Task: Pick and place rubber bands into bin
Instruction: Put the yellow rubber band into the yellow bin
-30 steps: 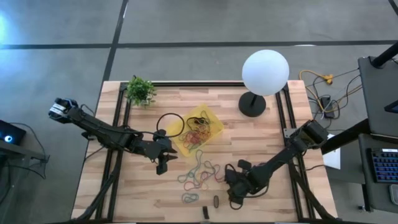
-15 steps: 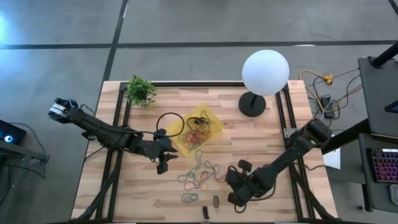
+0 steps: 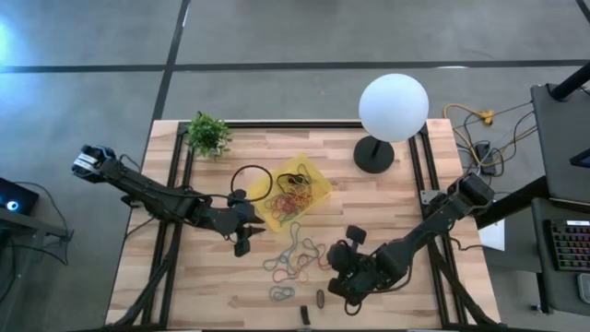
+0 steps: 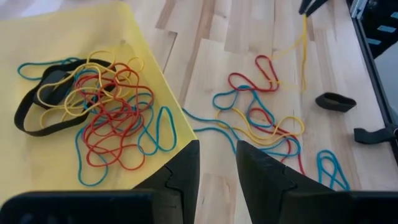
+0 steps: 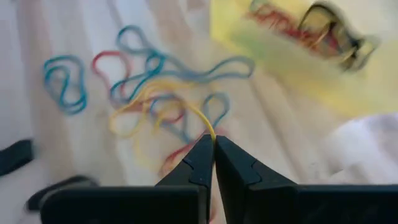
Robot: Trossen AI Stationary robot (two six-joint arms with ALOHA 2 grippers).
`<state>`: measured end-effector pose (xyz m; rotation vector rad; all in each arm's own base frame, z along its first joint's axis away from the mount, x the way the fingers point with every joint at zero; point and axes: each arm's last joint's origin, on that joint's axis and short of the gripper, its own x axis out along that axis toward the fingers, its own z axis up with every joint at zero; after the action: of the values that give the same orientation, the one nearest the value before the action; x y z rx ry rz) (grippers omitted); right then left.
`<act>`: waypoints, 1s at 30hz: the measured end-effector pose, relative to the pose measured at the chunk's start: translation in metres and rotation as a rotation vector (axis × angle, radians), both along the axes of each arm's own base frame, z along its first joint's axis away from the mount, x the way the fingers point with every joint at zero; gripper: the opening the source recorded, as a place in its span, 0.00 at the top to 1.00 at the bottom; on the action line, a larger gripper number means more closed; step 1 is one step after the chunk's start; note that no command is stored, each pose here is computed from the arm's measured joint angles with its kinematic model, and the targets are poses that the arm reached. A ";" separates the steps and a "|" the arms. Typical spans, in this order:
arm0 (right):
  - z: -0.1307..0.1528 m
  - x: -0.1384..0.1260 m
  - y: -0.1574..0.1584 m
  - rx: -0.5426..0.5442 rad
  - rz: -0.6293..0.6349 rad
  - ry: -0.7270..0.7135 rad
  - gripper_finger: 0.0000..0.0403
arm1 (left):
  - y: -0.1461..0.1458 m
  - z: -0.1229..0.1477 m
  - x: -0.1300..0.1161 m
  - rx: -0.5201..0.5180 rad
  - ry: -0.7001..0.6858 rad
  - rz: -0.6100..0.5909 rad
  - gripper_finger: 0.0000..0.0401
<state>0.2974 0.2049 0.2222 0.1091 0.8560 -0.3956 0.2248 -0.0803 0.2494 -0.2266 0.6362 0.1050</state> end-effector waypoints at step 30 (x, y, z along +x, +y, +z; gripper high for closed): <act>0.071 0.068 -0.099 -0.285 -0.058 -0.032 0.98 | 0.000 0.001 0.001 0.000 -0.017 0.018 0.78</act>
<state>0.3654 0.1063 0.2933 -0.1231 0.7585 -0.5649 0.2256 -0.0802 0.2505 -0.2330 0.6169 0.1206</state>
